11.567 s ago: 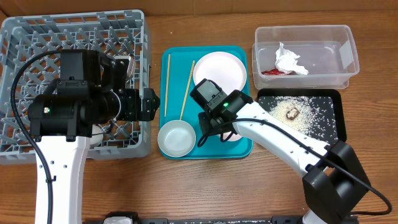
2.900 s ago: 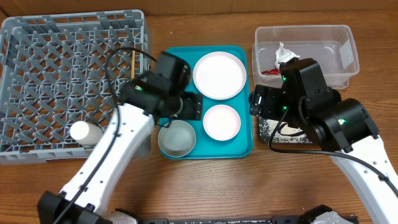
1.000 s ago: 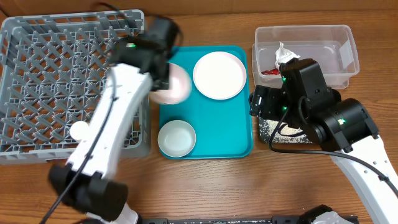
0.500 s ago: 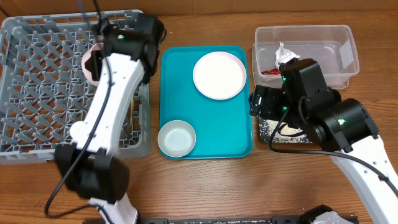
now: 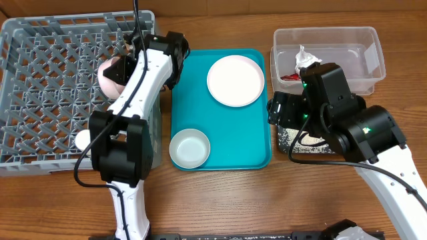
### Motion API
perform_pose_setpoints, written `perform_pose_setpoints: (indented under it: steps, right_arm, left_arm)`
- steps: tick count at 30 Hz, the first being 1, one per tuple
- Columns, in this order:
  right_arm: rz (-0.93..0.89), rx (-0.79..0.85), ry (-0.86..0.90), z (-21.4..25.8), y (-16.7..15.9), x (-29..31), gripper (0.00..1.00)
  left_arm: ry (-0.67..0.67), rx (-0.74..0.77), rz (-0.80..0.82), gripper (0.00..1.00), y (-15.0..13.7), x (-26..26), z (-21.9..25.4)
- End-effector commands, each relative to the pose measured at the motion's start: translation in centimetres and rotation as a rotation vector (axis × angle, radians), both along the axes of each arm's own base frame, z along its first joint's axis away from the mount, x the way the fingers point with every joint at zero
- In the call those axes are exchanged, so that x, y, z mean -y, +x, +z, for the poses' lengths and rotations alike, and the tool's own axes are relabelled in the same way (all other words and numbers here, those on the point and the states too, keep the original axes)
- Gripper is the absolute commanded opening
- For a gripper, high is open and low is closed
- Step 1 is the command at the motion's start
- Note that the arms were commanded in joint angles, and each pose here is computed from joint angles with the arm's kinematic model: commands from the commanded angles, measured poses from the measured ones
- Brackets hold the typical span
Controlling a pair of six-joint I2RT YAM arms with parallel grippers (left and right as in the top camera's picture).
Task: Sort waste into correct bins and load items into the dishwasher
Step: 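Lower the pink bowl on its side into the rack and release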
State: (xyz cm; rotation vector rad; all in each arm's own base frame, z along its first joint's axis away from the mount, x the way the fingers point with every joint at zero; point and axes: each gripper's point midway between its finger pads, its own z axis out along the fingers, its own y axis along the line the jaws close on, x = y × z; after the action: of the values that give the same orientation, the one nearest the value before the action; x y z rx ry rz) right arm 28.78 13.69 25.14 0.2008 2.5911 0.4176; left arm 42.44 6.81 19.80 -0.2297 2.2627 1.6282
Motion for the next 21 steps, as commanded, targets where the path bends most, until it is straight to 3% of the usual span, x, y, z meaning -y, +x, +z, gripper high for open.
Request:
perform_pose_setpoints:
  steps: [1,13,21]
  right_arm:
    - [-0.004,0.016,0.012,0.6,0.2,-0.1,0.89]
    - [-0.003,0.009,0.011,0.5,0.1,-0.1,0.89]
    - [-0.003,-0.01,0.002,0.2,-0.3,0.1,0.89]
  left_arm:
    - [0.043,0.024,0.002,0.04,0.2,-0.2,-0.1]
    - [0.031,0.032,-0.032,0.04,2.5,-0.2,-0.6]
    - [0.167,-0.016,-0.043,0.04,2.4,-0.6,1.4]
